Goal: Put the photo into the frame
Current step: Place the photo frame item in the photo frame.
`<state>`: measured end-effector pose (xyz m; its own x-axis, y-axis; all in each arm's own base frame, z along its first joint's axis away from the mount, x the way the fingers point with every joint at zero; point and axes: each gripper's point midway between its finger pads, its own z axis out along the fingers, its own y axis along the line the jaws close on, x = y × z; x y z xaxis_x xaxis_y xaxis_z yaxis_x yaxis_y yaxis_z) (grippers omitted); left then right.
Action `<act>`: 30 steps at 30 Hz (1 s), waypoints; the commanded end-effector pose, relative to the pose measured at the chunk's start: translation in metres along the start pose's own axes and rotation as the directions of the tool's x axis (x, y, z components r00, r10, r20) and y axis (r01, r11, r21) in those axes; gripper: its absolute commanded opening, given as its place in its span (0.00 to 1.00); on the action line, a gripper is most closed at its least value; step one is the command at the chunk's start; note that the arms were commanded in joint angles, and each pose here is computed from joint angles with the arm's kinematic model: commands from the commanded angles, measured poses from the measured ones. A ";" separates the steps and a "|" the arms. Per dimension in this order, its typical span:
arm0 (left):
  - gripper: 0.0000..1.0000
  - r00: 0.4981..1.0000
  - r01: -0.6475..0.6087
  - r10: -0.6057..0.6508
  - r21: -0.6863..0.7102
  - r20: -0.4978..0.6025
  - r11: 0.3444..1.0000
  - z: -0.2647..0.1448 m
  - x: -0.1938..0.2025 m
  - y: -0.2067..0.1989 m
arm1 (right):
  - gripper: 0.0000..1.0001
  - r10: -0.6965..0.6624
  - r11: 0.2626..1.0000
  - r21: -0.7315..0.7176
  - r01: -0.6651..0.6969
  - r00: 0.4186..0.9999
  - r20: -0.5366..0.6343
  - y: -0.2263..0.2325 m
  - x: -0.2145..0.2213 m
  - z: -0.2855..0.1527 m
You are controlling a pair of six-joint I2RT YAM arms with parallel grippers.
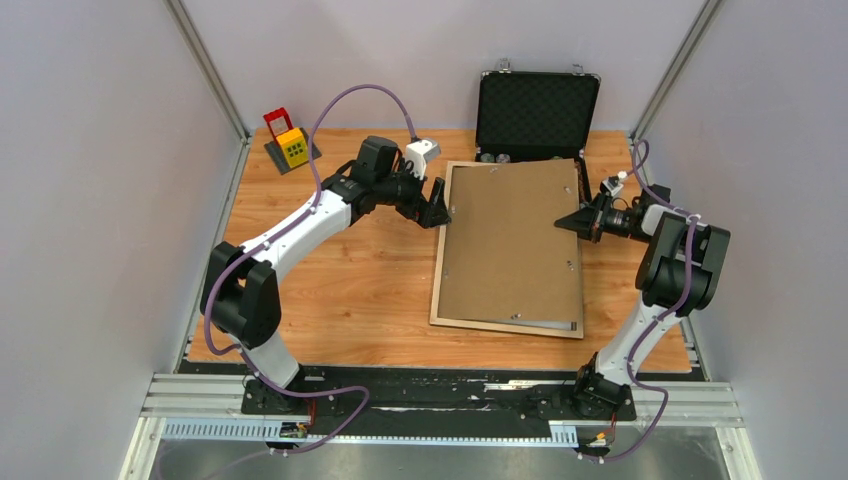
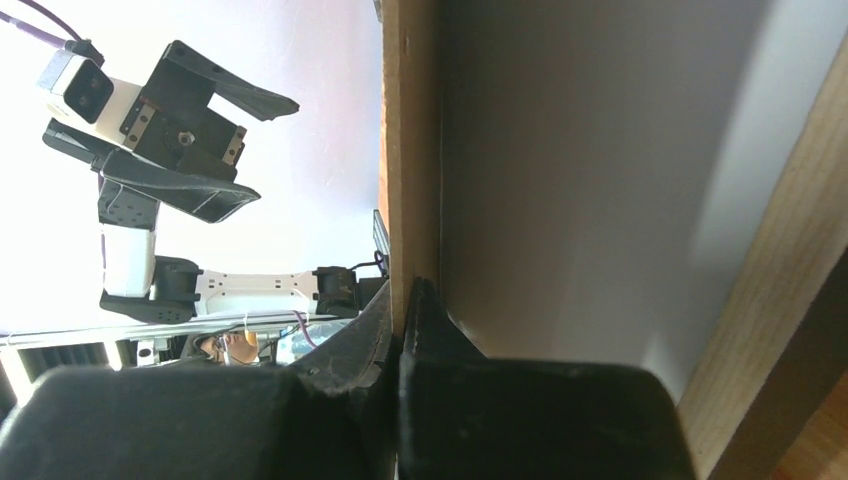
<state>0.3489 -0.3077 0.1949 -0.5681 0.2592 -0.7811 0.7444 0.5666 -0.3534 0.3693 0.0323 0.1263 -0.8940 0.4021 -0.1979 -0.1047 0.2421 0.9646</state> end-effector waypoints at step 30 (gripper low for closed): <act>1.00 0.999 -0.026 0.026 0.021 0.033 0.999 -0.002 -0.007 -0.002 | 0.51 -0.098 0.979 0.182 0.093 0.995 0.017 -0.004 -0.004 -0.001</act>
<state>0.3464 -0.3069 0.1900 -0.5764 0.2642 -0.7733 0.7418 0.5661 -0.3595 0.3727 0.0282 0.1026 -0.8901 0.4043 -0.2102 -0.0481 0.3753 0.9257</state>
